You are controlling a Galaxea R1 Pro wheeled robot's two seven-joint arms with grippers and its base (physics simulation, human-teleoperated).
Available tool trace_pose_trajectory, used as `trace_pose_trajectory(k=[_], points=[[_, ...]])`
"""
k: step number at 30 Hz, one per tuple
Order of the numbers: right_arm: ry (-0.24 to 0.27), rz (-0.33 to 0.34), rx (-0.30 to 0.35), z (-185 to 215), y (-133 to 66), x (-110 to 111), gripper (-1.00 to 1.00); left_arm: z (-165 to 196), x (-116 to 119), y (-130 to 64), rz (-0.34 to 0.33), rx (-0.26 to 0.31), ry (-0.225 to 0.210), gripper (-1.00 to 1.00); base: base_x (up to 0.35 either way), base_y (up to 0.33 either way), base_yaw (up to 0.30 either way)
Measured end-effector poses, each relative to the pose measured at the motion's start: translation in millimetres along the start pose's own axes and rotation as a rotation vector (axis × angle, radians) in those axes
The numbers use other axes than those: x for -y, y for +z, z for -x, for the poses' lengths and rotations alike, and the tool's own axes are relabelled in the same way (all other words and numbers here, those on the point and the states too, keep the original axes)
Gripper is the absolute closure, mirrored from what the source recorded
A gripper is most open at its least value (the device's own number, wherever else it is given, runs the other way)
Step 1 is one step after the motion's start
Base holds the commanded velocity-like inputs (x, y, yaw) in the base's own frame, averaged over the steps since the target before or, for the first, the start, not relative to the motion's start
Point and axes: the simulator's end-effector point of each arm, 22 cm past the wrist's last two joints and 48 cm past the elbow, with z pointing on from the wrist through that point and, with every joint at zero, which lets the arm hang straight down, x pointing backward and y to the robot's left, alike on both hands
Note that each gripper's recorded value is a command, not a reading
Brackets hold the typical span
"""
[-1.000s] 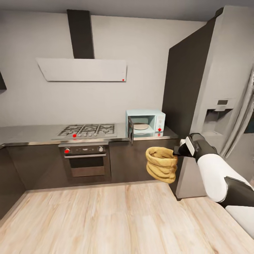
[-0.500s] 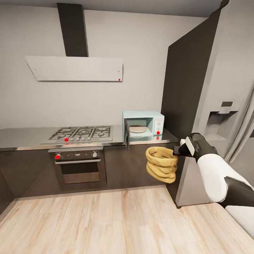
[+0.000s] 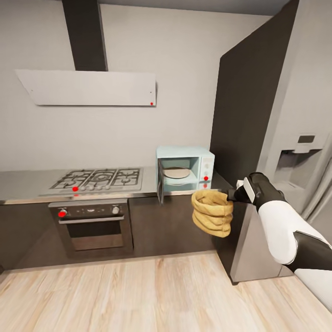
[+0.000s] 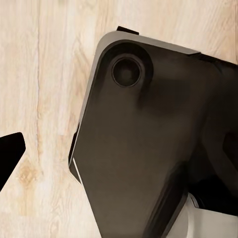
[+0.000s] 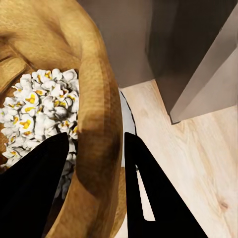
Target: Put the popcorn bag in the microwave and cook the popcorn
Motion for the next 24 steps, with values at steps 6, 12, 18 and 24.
trace_pose_trajectory(k=[6,12,18,24], points=[[-0.001,0.008,0.000,-0.2,0.2,-3.5,1.00,-0.2,-0.2,0.0,0.001,0.000,-0.004,-1.00,0.299,-0.104,0.000],[-0.007,0.033,-0.001,-3.2,3.4,-17.5,1.00,0.3,-0.3,0.0,0.002,0.001,-0.004,-1.00,0.299,-0.104,0.000],[-0.009,0.039,-0.003,-4.3,3.9,-22.1,1.00,0.0,-0.4,0.0,0.002,0.000,-0.003,-1.00,0.299,-0.104,0.000],[-0.010,0.045,-0.003,-4.6,4.0,-25.8,1.00,0.2,-0.3,0.0,0.002,0.000,-0.004,-1.00,0.299,-0.104,0.000]])
